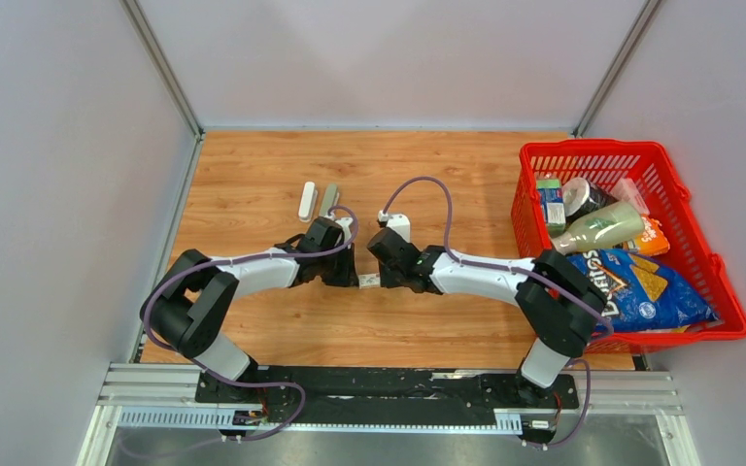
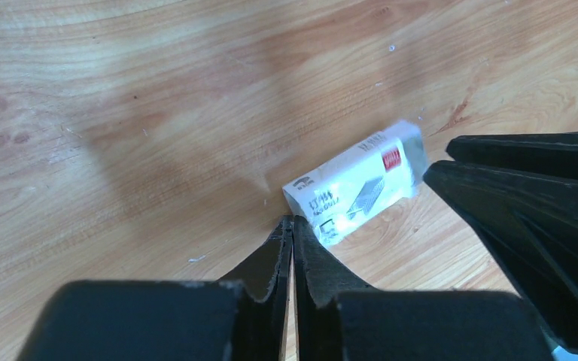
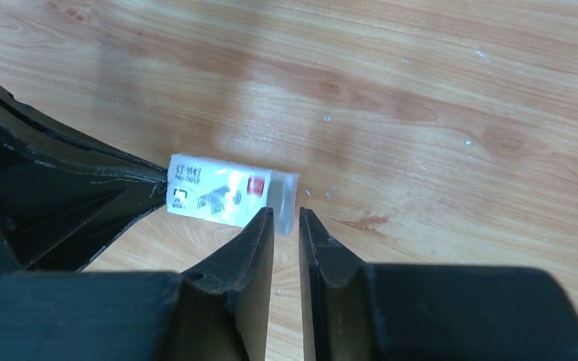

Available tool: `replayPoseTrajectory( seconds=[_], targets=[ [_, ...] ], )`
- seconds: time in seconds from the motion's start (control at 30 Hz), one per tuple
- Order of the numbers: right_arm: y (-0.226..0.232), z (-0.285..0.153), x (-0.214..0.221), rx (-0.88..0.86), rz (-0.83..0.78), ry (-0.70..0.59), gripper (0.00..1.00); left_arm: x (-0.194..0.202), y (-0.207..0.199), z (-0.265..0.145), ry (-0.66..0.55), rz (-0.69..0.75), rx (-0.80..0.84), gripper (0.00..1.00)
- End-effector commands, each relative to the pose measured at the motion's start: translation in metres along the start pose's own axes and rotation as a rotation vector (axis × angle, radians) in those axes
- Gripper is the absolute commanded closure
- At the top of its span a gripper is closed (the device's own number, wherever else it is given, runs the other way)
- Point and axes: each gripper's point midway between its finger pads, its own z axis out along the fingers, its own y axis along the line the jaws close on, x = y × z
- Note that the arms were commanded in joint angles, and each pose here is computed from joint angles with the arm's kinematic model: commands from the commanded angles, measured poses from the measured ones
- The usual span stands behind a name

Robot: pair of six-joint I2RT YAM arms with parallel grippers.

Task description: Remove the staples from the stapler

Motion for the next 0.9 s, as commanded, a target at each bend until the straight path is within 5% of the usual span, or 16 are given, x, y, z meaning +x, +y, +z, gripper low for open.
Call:
replayPoseTrajectory(
  seconds=[0.0, 0.37, 0.67, 0.87],
  targets=[
    [-0.002, -0.015, -0.014, 0.002, 0.013, -0.066, 0.78, -0.001, -0.004, -0.005, -0.016, 0.01, 0.008, 0.91],
    [-0.022, -0.011, -0.012, 0.079, 0.001, -0.072, 0.78, 0.0, -0.008, -0.009, -0.02, 0.014, 0.006, 0.91],
    [-0.021, 0.004, -0.009, 0.078, -0.023, -0.052, 1.0, 0.003, -0.008, -0.007, -0.014, 0.015, -0.001, 0.91],
    [-0.022, 0.014, -0.002, 0.085, -0.033, -0.037, 1.0, 0.003, -0.008, -0.006, -0.01, 0.015, -0.005, 0.91]
  ],
)
